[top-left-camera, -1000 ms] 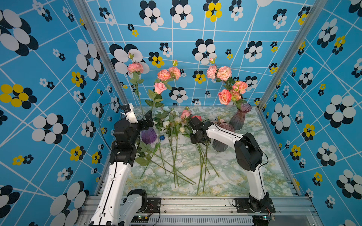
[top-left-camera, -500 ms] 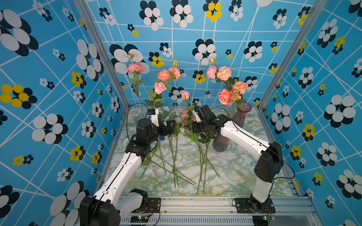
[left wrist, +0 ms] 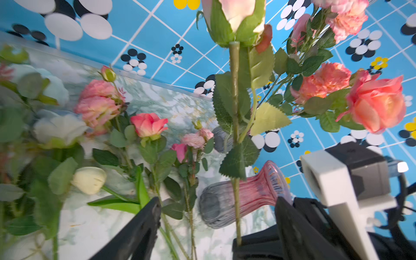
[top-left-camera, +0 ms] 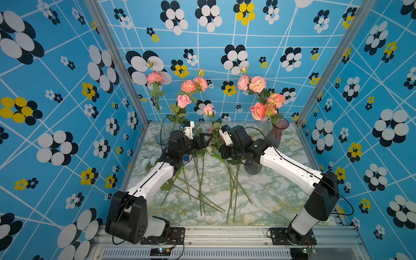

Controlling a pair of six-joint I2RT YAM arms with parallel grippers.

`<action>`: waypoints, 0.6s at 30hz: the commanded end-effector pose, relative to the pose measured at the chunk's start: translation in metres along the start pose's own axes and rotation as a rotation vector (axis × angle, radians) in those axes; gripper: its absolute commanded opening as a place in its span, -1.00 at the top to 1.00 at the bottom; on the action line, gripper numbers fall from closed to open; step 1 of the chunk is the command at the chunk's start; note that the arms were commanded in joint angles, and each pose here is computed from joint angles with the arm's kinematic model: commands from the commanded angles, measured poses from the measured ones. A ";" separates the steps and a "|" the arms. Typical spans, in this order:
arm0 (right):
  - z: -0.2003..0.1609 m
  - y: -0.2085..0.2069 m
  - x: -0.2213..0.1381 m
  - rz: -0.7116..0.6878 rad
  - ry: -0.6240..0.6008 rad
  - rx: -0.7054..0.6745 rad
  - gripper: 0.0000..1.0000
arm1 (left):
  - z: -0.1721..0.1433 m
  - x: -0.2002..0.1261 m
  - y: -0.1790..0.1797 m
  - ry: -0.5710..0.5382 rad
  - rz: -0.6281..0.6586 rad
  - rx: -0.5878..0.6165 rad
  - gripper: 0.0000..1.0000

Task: Place the pink flowers into the vase
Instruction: Pick up the flower at the center of the board.

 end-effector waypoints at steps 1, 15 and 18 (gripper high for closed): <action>0.012 0.011 -0.015 0.047 -0.067 -0.035 1.00 | 0.009 0.007 -0.027 -0.006 -0.125 0.003 -0.48; 0.010 0.014 -0.015 0.059 -0.076 -0.038 1.00 | -0.001 0.030 -0.032 0.031 -0.153 -0.001 0.55; 0.009 0.014 -0.013 0.057 -0.073 -0.035 1.00 | -0.001 0.032 -0.037 0.040 -0.167 0.002 0.71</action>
Point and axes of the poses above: each gripper's point midway between its finger pads, its own x axis out along the fingers, its own y axis along the line the jaws close on, z = x × y, the point moved 4 cm from there along -x, back along the fingers, and after that the axes turned 4 degrees about -x, right-handed, at the moved point
